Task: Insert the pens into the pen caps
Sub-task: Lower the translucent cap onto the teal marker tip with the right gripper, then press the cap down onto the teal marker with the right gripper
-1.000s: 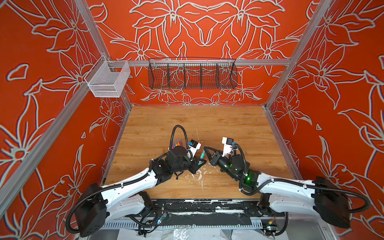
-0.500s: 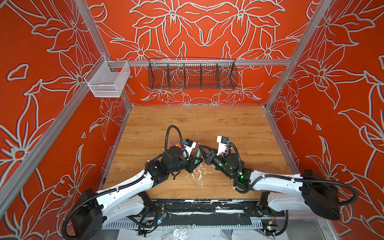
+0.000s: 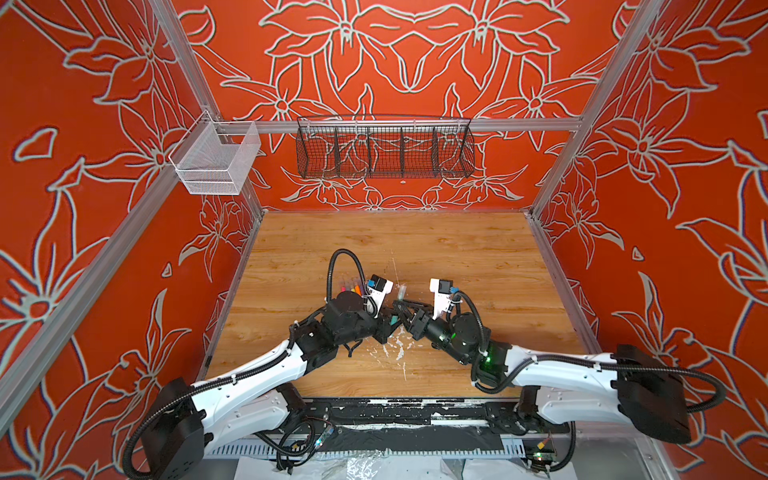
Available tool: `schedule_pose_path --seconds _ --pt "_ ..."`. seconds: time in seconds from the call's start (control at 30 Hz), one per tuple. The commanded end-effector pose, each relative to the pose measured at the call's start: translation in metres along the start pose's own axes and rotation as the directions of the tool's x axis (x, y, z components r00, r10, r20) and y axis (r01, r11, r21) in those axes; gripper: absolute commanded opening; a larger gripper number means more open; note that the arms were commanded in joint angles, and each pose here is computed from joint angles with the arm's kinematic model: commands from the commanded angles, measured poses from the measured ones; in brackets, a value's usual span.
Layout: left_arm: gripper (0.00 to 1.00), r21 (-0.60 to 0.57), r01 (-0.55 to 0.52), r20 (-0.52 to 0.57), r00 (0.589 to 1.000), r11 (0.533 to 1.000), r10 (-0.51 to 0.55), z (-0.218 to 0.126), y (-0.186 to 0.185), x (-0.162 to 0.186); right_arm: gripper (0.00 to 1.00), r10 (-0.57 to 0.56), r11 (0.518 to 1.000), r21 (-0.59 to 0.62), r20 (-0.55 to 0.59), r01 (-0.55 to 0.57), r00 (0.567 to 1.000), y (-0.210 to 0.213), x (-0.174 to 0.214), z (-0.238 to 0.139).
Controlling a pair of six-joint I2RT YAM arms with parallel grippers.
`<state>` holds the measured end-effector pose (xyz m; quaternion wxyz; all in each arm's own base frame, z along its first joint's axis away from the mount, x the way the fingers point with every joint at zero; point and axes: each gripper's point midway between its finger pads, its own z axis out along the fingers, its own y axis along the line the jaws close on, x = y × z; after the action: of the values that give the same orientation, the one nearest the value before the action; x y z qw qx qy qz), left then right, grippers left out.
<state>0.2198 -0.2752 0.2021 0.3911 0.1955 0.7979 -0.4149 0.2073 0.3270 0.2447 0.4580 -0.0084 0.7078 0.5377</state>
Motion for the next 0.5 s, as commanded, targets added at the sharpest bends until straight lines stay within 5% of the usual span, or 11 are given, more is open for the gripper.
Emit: schedule_pose_path --seconds 0.0,0.33,0.47 --pt "0.0 0.038 -0.044 0.083 0.996 0.998 0.041 -0.004 -0.013 -0.024 0.41 -0.018 0.999 0.027 -0.04 0.019 0.999 -0.006 0.008 -0.008" --pt "0.0 0.055 -0.056 0.109 0.993 0.997 0.05 -0.011 -0.019 -0.03 0.6 -0.051 0.997 0.066 0.031 0.049 0.998 -0.002 -0.022 -0.035" --pt "0.0 0.057 -0.06 0.107 0.993 0.997 0.053 -0.01 -0.019 -0.029 0.57 -0.079 0.993 0.096 0.03 0.076 0.996 0.014 -0.041 -0.036"
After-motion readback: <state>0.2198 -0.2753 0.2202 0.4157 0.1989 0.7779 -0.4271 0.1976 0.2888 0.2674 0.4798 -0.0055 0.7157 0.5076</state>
